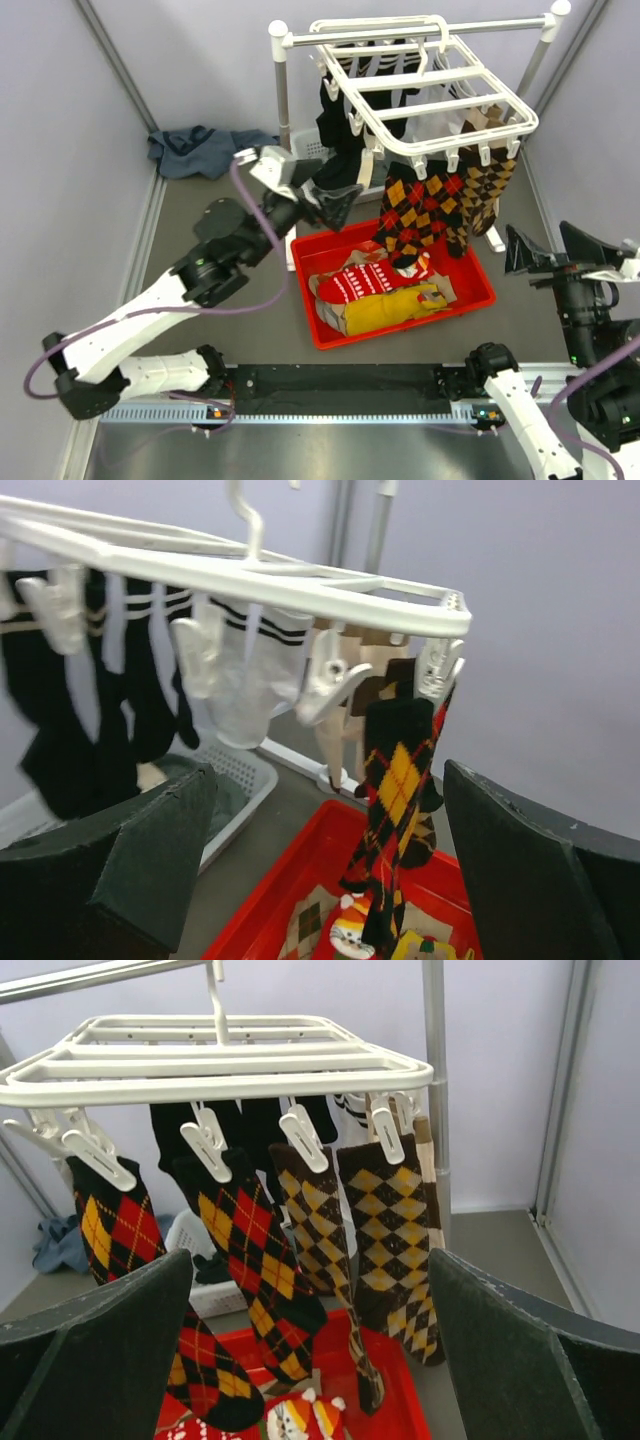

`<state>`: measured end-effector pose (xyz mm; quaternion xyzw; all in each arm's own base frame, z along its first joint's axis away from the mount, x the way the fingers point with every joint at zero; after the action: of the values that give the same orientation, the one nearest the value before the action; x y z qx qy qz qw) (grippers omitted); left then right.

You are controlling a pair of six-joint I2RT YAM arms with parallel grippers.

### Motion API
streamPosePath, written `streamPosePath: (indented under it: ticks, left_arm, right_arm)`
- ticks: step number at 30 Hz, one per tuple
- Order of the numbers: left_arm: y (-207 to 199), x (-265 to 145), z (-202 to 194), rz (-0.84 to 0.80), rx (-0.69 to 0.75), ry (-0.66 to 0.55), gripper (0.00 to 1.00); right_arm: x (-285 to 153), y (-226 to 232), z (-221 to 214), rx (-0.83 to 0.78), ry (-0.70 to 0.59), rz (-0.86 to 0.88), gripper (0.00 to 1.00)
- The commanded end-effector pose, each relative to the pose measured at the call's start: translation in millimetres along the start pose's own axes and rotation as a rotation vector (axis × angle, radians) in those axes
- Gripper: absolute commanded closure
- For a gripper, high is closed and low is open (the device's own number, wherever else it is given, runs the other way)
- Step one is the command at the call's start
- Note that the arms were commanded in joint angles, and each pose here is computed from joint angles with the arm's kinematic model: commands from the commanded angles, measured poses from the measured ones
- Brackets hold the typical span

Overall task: Clip the socks to the hanger
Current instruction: Reset both arms

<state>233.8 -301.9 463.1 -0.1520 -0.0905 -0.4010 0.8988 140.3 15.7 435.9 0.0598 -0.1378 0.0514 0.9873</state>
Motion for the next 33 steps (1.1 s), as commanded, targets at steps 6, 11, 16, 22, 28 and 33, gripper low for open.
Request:
streamPosePath:
  ticks: [6, 11, 16, 22, 28, 33]
  left_arm:
    - [99, -134, -32, 0.551, -0.050, 0.161, 0.01]
    - [120, -195, -17, 0.659, -0.086, 0.087, 0.02]
    - [127, -233, -9, 0.685, -0.130, 0.052, 0.01]
    - [133, -254, -10, 0.708, -0.156, 0.018, 0.01]
    - [136, -260, -13, 0.725, -0.165, 0.023, 0.01]
    - [139, -268, -11, 0.745, -0.173, 0.004, 0.01]
  right_arm:
    - [-54, -13, 12, 0.051, -0.009, -0.052, 0.01]
    - [-70, -21, 0, 0.061, -0.018, -0.082, 0.01]
    - [-84, -24, -9, 0.098, -0.025, -0.092, 0.01]
    - [-96, -28, -17, 0.103, -0.012, -0.107, 0.01]
    - [-106, -31, -19, 0.086, -0.014, -0.116, 0.01]
    - [-115, -31, -18, 0.085, -0.035, -0.103, 0.01]
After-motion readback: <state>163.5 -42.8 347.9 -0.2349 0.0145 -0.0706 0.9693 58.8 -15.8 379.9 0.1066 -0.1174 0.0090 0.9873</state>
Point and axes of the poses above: each gripper's point midway between its finger pads, its own x axis out along the fingers, its own y axis along the line the jaws close on, z = x × y, the point moved 1 cm from there along -x, back along the fingers, and after that the axes turned 4 degrees about -x, right-handed, at the moved point
